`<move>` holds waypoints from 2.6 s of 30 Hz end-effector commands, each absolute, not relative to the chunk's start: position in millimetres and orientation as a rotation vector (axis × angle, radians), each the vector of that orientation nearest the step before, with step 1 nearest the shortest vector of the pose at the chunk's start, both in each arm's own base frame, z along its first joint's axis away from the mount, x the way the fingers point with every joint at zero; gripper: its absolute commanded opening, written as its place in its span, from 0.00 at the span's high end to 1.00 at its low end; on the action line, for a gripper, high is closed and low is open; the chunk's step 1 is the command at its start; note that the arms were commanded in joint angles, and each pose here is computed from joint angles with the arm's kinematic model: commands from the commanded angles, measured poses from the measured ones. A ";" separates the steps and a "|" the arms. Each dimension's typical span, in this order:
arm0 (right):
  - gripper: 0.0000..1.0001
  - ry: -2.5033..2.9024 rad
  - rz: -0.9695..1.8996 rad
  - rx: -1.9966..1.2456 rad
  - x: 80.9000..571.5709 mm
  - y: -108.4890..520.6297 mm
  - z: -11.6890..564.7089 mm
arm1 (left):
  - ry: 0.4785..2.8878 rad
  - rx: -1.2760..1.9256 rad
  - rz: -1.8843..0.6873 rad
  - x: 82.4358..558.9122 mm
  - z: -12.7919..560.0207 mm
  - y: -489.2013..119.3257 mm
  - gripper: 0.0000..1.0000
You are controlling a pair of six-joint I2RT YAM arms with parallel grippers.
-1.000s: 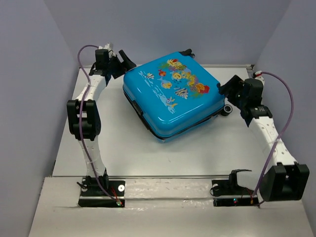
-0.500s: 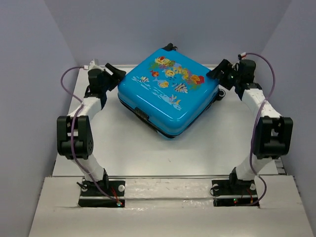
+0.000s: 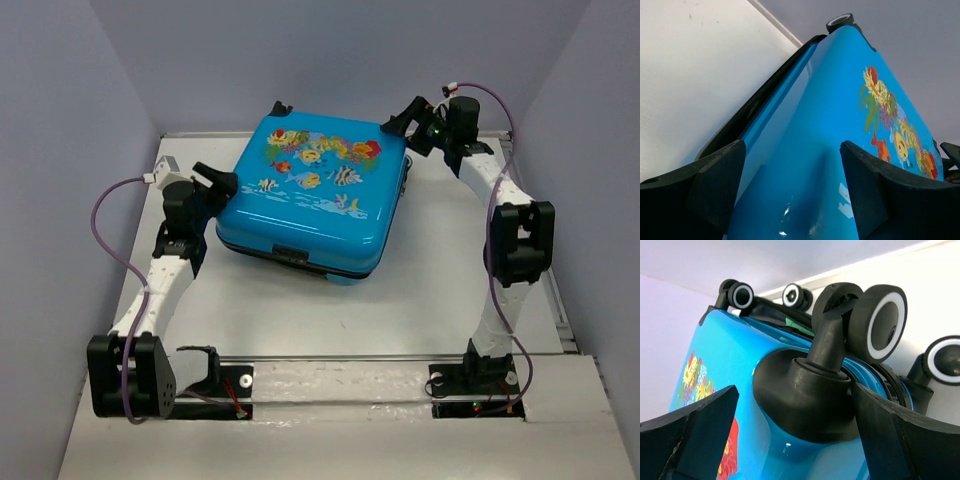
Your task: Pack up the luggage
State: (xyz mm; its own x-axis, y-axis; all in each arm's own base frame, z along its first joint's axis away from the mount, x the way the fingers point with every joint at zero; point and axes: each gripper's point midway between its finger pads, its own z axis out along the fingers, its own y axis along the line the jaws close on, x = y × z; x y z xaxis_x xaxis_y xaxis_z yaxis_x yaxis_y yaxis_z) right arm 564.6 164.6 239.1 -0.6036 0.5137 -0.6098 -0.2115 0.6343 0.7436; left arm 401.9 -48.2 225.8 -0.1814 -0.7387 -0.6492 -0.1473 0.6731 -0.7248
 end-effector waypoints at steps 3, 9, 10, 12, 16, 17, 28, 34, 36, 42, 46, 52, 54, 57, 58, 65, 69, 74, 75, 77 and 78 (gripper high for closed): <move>0.00 1.952 1.302 0.039 458.1 233.0 322.3 | 1.573 -0.572 -0.771 358.5 302.6 -71.4 0.14; 0.00 1.955 1.063 -0.057 463.4 218.7 353.0 | 1.439 -0.514 -0.543 328.7 389.1 -35.9 0.10; 0.00 1.935 1.034 -0.079 463.0 216.1 364.0 | 1.450 -0.494 -0.530 323.7 396.3 -36.4 0.10; 0.00 1.893 0.962 -0.136 457.7 208.9 385.3 | 1.451 -0.408 -0.550 310.4 417.6 -45.4 0.09; 0.00 1.811 0.904 -0.218 435.5 200.8 418.1 | 1.567 -0.276 -0.679 284.0 380.0 -76.4 0.12; 0.00 1.813 0.879 -0.221 427.2 196.0 416.1 | 1.574 -0.240 -0.725 269.0 372.8 -84.9 0.19; 0.93 1.971 0.905 -0.352 287.3 237.7 297.7 | 1.973 0.106 -0.965 160.5 246.7 -141.1 0.86; 0.93 1.938 1.033 -0.515 191.3 256.0 263.6 | 1.902 0.390 -1.216 124.2 244.4 -175.1 0.90; 0.93 1.978 1.120 -0.556 166.8 260.0 241.1 | 1.916 0.447 -1.246 116.9 237.9 -180.2 0.90; 0.93 2.028 1.217 -0.602 138.1 287.2 197.8 | 2.047 0.333 -1.169 135.0 192.2 -177.2 0.90; 0.93 1.953 1.237 -0.554 142.4 291.3 197.6 | 2.057 0.287 -1.164 142.1 191.7 -178.3 0.89; 0.61 1.948 1.119 -0.550 150.5 288.9 163.4 | 2.066 0.210 -1.133 151.4 192.4 -175.1 0.89; 0.54 1.944 1.110 -0.523 155.5 290.1 155.4 | 2.058 0.205 -1.150 152.7 193.8 -177.8 0.89; 0.53 1.910 1.135 -0.482 158.3 294.6 149.5 | 2.071 0.193 -1.155 154.6 193.2 -179.6 0.88; 0.53 1.908 1.133 -0.463 160.2 294.2 147.6 | 2.075 0.189 -1.153 155.2 192.4 -179.6 0.88; 0.53 1.839 1.039 -0.382 182.9 287.8 166.5 | 2.058 0.088 -1.077 181.3 199.9 -178.5 0.85; 0.49 1.794 1.008 -0.390 190.2 288.5 182.6 | 1.978 0.013 -1.052 217.6 213.2 -194.9 0.85; 0.39 1.843 1.020 -0.368 183.7 283.1 145.0 | 1.798 -0.084 -1.065 233.1 269.9 -203.3 0.81; 0.39 1.854 1.027 -0.366 182.8 284.0 142.7 | 1.789 -0.080 -1.061 233.1 274.2 -204.7 0.81; 0.39 1.848 1.039 -0.354 181.7 283.0 132.2 | 1.783 -0.065 -1.064 230.6 279.4 -208.7 0.80; 0.39 1.847 1.032 -0.352 183.3 283.3 131.2 | 1.782 -0.067 -1.061 230.7 279.8 -208.6 0.80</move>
